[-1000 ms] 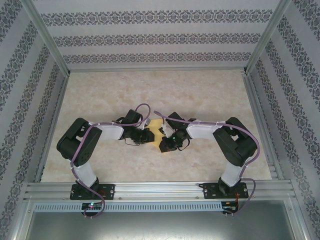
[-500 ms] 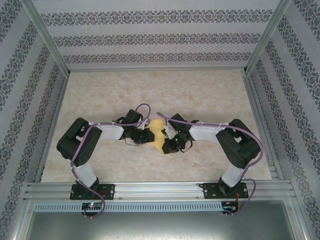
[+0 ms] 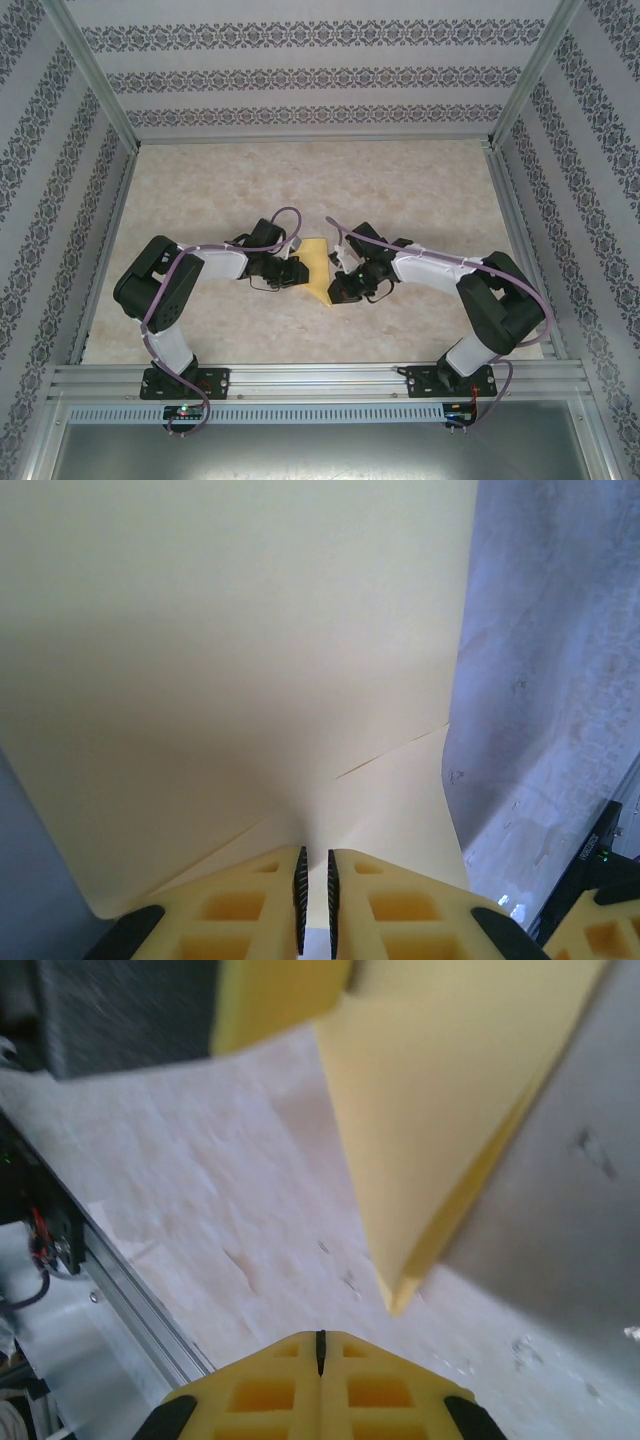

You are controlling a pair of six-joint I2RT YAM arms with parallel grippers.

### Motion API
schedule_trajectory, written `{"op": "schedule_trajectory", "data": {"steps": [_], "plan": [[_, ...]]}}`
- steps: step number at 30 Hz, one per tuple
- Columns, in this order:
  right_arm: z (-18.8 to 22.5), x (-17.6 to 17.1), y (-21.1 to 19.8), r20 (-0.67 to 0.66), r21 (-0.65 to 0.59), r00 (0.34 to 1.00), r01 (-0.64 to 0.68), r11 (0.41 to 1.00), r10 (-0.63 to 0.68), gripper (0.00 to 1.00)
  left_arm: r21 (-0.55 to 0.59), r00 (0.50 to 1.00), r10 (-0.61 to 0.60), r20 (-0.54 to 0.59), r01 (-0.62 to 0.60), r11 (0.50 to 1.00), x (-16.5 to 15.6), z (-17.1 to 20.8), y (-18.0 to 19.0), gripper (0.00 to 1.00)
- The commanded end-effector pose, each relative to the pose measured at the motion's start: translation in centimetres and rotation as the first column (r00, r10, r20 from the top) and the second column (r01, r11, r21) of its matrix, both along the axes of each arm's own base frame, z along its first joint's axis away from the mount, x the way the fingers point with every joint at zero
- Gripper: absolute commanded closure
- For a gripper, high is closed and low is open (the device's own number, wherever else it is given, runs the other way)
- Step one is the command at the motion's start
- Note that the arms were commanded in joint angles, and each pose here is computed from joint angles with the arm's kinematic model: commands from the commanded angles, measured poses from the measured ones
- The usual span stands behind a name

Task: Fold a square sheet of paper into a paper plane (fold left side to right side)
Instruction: Third fold the triangle at the center of the table.

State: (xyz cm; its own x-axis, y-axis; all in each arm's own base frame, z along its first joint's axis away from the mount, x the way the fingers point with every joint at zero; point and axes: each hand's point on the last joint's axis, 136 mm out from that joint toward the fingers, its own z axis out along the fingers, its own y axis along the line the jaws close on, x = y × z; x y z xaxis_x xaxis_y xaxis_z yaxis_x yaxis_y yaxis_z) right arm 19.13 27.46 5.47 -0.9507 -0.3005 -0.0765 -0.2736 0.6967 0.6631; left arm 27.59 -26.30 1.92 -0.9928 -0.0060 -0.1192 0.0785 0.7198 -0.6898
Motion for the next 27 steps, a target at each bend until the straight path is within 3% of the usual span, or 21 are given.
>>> {"op": "schedule_trajectory", "data": {"steps": [1, 14, 22, 27], "plan": [[-0.3, 0.9, 1.5, -0.012, 0.014, 1.000, 0.008, 1.000, -0.008, 1.00, 0.101, 0.998, 0.001, -0.058, 0.005, 0.995, -1.6, -2.0, 1.4, 0.82], [-5.3, 1.1, -0.9, -0.055, -0.179, 0.996, 0.060, 0.982, -0.071, 1.00, 0.075, 0.999, 0.000, -0.034, 0.002, 0.997, -1.1, -1.1, 0.9, 0.80], [-6.9, 0.2, -3.1, -0.077, -0.277, 0.993, 0.065, 0.959, -0.089, 1.00, -0.011, 0.995, 0.030, 0.091, -0.029, 1.000, 0.2, 3.2, 0.2, 0.77], [-7.6, 0.0, -3.5, -0.085, -0.302, 0.992, 0.059, 0.951, -0.089, 1.00, -0.061, 0.989, 0.035, 0.144, -0.026, 0.998, -0.4, 5.3, 0.0, 0.83]]}}
